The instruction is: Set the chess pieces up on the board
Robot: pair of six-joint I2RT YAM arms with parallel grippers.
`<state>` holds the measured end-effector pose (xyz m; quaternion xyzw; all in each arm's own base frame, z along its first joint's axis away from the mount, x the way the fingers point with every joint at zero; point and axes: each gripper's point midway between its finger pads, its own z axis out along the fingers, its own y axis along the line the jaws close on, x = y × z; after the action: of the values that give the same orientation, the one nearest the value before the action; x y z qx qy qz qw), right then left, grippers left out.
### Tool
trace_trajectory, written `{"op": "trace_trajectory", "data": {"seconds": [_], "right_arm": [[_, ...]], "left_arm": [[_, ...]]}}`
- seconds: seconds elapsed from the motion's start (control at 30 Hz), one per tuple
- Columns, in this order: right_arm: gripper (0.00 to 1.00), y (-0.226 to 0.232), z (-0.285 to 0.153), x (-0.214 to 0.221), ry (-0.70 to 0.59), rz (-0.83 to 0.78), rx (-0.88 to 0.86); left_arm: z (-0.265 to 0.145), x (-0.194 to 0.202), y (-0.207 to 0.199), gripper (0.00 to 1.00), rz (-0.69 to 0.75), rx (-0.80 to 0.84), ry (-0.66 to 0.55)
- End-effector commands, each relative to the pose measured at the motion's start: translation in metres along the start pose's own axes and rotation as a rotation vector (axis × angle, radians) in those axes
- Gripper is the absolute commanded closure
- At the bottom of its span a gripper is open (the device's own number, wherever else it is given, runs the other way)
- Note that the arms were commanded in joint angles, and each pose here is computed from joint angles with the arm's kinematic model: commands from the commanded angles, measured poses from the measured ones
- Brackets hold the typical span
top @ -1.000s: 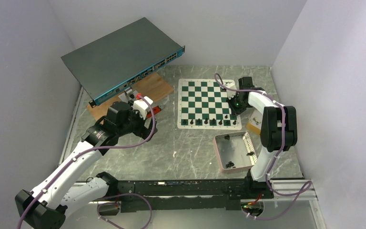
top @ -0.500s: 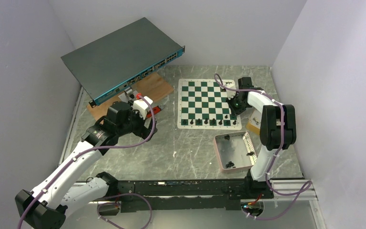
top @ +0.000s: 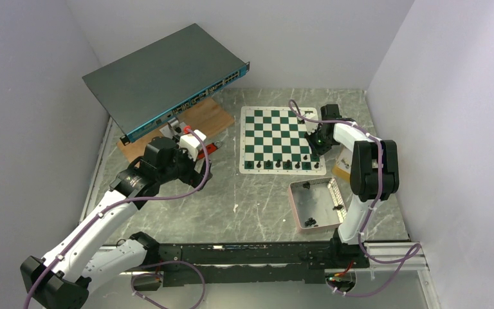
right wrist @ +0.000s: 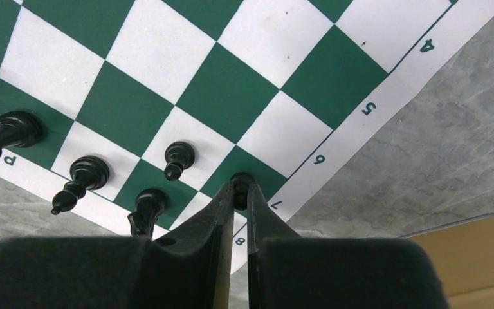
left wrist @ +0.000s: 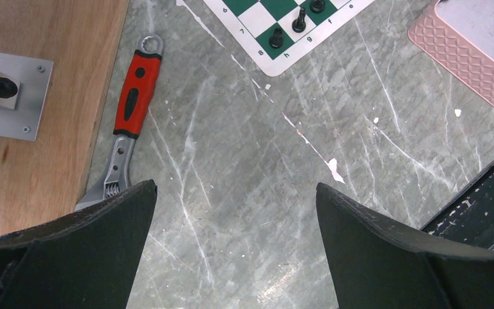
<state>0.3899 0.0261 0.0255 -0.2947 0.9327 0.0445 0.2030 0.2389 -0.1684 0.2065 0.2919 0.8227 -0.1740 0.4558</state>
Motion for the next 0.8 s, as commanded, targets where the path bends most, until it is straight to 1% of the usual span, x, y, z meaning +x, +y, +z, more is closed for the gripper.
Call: {"op": "trace_trajectory", "data": {"seconds": [0.0,0.13,0.37,0.47,0.63,0.77], "right_arm": [[0.86,-0.008,-0.002,-0.012,-0.024,0.007,0.023],[0.77,-0.009,-0.006,-0.016,-0.038,0.01,0.024],[0.7,-0.014,-0.025,-0.028,-0.094,0.003,0.049],[0.67,-0.017,-0.04,-0.035,-0.132,-0.012,0.07],[0.64,-0.015,-0.071,-0.039,-0.205,-0.026,0.082],[0.63,0.006,-0.103,-0.043,-0.294,-0.112,0.043]], "left_arm": [[-0.001,-0.01,-0.001,0.0,0.005,0.009,-0.037],[-0.001,-0.01,-0.001,0.0,0.005,0.009,-0.036],[0.0,-0.009,0.0,0.0,0.006,0.006,-0.033],[0.001,-0.008,0.0,0.0,0.006,0.005,-0.028],[0.003,-0.007,-0.001,0.01,0.006,0.012,-0.026],[0.004,-0.007,-0.003,0.01,0.011,0.024,-0.027]]}}
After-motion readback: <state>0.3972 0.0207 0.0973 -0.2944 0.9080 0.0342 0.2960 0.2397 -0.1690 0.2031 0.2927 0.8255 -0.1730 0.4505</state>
